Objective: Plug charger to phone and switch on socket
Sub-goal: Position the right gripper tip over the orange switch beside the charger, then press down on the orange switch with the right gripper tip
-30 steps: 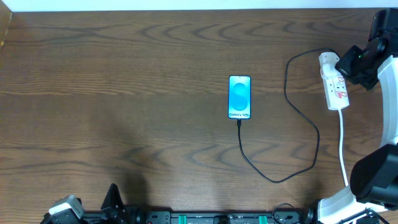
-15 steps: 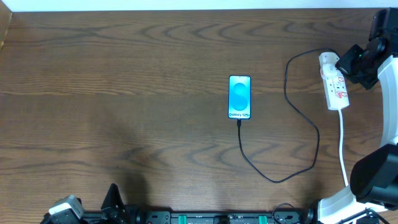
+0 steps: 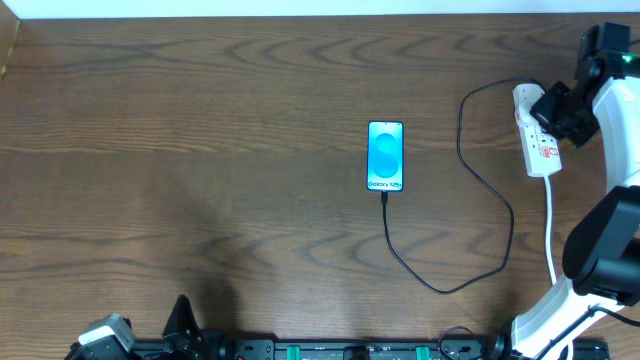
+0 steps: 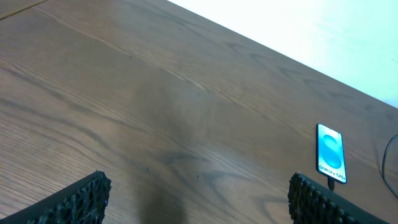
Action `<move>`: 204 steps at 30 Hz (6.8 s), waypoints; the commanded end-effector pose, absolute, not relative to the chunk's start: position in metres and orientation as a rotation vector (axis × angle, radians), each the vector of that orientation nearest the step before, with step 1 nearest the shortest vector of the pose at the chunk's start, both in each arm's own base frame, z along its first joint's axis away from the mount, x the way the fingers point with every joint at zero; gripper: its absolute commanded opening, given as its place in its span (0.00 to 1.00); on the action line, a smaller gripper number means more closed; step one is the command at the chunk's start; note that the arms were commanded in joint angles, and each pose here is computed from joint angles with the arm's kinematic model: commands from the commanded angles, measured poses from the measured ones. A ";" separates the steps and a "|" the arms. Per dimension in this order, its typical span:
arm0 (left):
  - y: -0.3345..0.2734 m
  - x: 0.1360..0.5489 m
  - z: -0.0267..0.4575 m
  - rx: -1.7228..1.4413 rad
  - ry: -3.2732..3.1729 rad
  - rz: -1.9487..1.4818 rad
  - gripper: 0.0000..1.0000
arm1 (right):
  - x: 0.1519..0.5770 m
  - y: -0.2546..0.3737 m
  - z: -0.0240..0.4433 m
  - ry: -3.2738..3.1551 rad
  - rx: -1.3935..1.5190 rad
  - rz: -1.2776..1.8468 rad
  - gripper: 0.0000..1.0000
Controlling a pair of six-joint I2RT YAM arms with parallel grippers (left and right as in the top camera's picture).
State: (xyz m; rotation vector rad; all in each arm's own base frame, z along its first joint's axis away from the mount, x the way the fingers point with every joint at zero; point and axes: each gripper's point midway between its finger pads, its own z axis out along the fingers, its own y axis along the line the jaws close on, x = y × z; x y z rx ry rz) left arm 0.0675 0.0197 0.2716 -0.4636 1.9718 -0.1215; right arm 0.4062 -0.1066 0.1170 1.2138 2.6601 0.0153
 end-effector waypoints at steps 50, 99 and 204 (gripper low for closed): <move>0.021 0.066 0.271 -0.468 1.964 -0.112 0.91 | 0.442 -0.166 0.085 2.453 1.361 -0.091 0.01; 0.021 0.066 0.271 -0.469 1.964 -0.112 0.91 | 0.454 -0.174 0.044 2.467 1.364 -0.134 0.01; 0.021 0.066 0.271 -0.469 1.964 -0.112 0.91 | 0.443 -0.167 0.068 2.566 1.161 -0.195 0.01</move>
